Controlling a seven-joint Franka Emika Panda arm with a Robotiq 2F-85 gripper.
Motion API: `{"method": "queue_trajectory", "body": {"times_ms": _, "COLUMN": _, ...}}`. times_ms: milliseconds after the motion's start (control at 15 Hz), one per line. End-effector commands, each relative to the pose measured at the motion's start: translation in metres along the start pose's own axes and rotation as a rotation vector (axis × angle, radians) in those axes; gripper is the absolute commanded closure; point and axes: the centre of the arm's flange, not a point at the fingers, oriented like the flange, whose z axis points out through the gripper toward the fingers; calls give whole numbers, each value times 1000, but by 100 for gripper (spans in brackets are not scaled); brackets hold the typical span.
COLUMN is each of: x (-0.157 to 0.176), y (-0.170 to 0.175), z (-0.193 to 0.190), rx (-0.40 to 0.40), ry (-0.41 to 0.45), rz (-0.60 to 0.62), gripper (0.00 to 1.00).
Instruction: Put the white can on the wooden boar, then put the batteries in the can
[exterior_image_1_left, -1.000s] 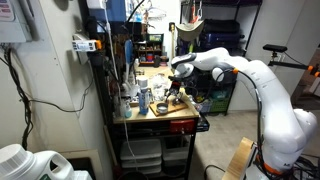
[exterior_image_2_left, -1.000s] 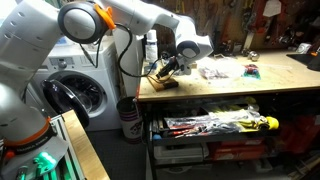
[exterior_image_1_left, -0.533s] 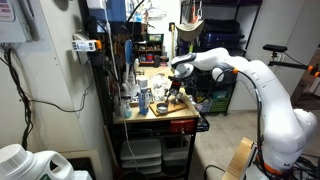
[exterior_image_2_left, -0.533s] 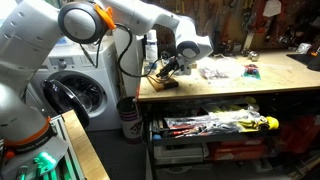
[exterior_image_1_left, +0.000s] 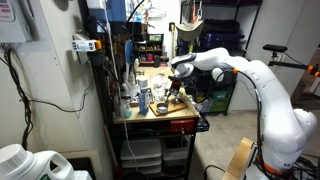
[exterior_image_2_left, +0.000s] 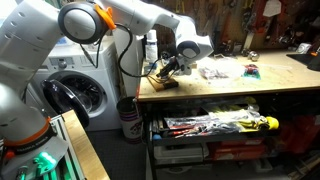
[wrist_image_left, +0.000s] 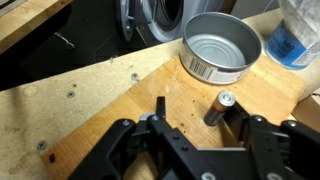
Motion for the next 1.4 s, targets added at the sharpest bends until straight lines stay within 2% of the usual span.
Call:
{"method": "queue_trajectory", "body": {"times_ms": 0, "x": 5, "y": -1, "z": -11, "rx": 6, "ry": -16, "rz": 13, "gripper": 54}}
{"method": "queue_trajectory", "body": {"times_ms": 67, "x": 5, "y": -1, "z": -13, "rx": 9, "ry": -15, "rz": 12, "gripper": 61}}
{"method": "queue_trajectory", "body": {"times_ms": 133, "x": 5, "y": 0, "z": -14, "rx": 11, "ry": -12, "rz": 12, "gripper": 58}}
{"method": "queue_trajectory", "body": {"times_ms": 400, "x": 5, "y": -1, "z": -17, "rx": 20, "ry": -7, "rz": 4, "gripper": 67}}
{"method": "queue_trajectory", "body": {"times_ms": 467, "x": 5, "y": -1, "z": -18, "rx": 21, "ry": -5, "rz": 2, "gripper": 65}}
{"method": "queue_trajectory", "body": {"times_ms": 533, "x": 4, "y": -1, "z": -19, "rx": 22, "ry": -4, "rz": 0, "gripper": 68}}
{"method": "queue_trajectory", "body": {"times_ms": 667, "x": 4, "y": -1, "z": -21, "rx": 25, "ry": -2, "rz": -6, "gripper": 55}}
{"method": "queue_trajectory", "body": {"times_ms": 733, "x": 2, "y": -2, "z": -22, "rx": 32, "ry": 12, "rz": -31, "gripper": 42}}
{"method": "queue_trajectory", "body": {"times_ms": 800, "x": 0, "y": -2, "z": -24, "rx": 39, "ry": 16, "rz": -49, "gripper": 34}}
{"method": "queue_trajectory", "body": {"times_ms": 933, "x": -9, "y": -2, "z": -34, "rx": 48, "ry": 36, "rz": -141, "gripper": 19}}
{"method": "queue_trajectory", "body": {"times_ms": 1067, "x": -20, "y": 2, "z": -48, "rx": 29, "ry": 93, "rz": -269, "gripper": 4}}
{"method": "queue_trajectory", "body": {"times_ms": 1133, "x": -24, "y": 4, "z": -55, "rx": 22, "ry": 110, "rz": -324, "gripper": 1}}
{"method": "queue_trajectory", "body": {"times_ms": 1333, "x": -33, "y": 12, "z": -70, "rx": -16, "ry": 158, "rz": -487, "gripper": 0}}
